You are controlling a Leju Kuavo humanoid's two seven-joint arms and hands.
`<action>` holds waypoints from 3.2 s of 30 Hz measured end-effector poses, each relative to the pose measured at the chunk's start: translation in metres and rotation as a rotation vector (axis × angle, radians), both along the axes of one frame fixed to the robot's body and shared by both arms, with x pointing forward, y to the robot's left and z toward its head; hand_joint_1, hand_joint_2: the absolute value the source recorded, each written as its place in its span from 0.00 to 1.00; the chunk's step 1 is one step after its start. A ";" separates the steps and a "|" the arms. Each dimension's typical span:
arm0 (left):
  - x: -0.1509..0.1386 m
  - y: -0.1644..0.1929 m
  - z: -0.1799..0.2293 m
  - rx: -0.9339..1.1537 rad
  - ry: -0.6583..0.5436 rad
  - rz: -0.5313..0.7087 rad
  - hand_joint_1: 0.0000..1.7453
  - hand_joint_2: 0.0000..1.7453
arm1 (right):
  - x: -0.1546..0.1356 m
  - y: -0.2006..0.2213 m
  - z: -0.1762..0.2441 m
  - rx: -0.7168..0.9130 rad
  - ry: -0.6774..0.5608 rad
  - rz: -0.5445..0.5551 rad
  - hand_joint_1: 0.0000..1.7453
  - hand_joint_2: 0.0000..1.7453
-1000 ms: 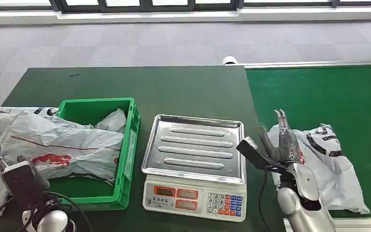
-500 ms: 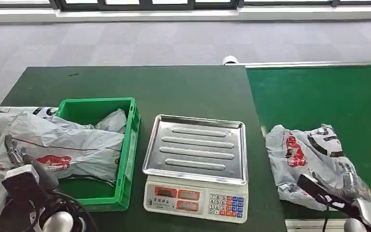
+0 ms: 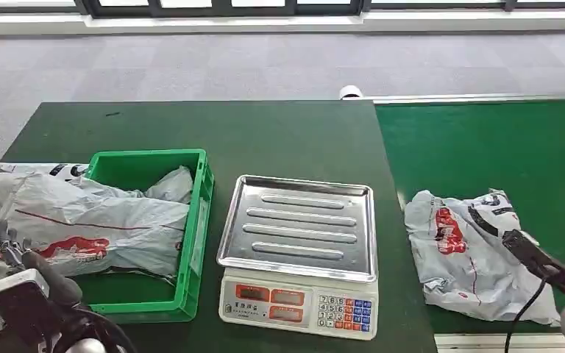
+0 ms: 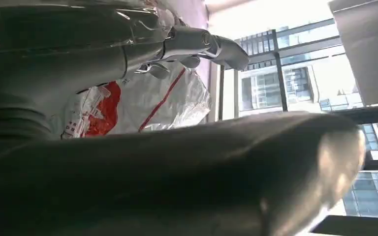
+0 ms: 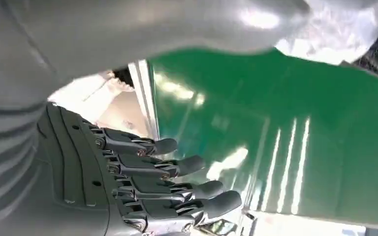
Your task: Moved the parcel from conveyor to table for the left to box.
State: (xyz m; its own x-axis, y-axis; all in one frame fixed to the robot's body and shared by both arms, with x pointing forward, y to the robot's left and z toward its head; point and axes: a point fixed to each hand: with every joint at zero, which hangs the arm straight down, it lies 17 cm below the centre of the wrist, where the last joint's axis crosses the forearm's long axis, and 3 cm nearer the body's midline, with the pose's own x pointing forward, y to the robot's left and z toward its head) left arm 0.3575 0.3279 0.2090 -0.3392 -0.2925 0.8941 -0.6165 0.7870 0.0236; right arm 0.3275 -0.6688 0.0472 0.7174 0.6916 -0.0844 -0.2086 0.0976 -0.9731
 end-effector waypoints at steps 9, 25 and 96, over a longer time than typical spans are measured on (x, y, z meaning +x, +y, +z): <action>0.006 0.000 0.000 -0.013 -0.010 -0.006 0.00 0.00 | 0.014 0.047 -0.046 0.049 0.097 0.101 0.00 1.00; 0.017 -0.006 -0.002 -0.017 0.010 -0.048 0.00 0.00 | -0.059 0.125 -0.099 0.091 0.301 0.246 0.00 1.00; 0.008 -0.004 0.002 -0.025 -0.007 -0.060 0.00 0.00 | 0.062 0.293 0.124 -0.143 -0.670 0.586 1.00 1.00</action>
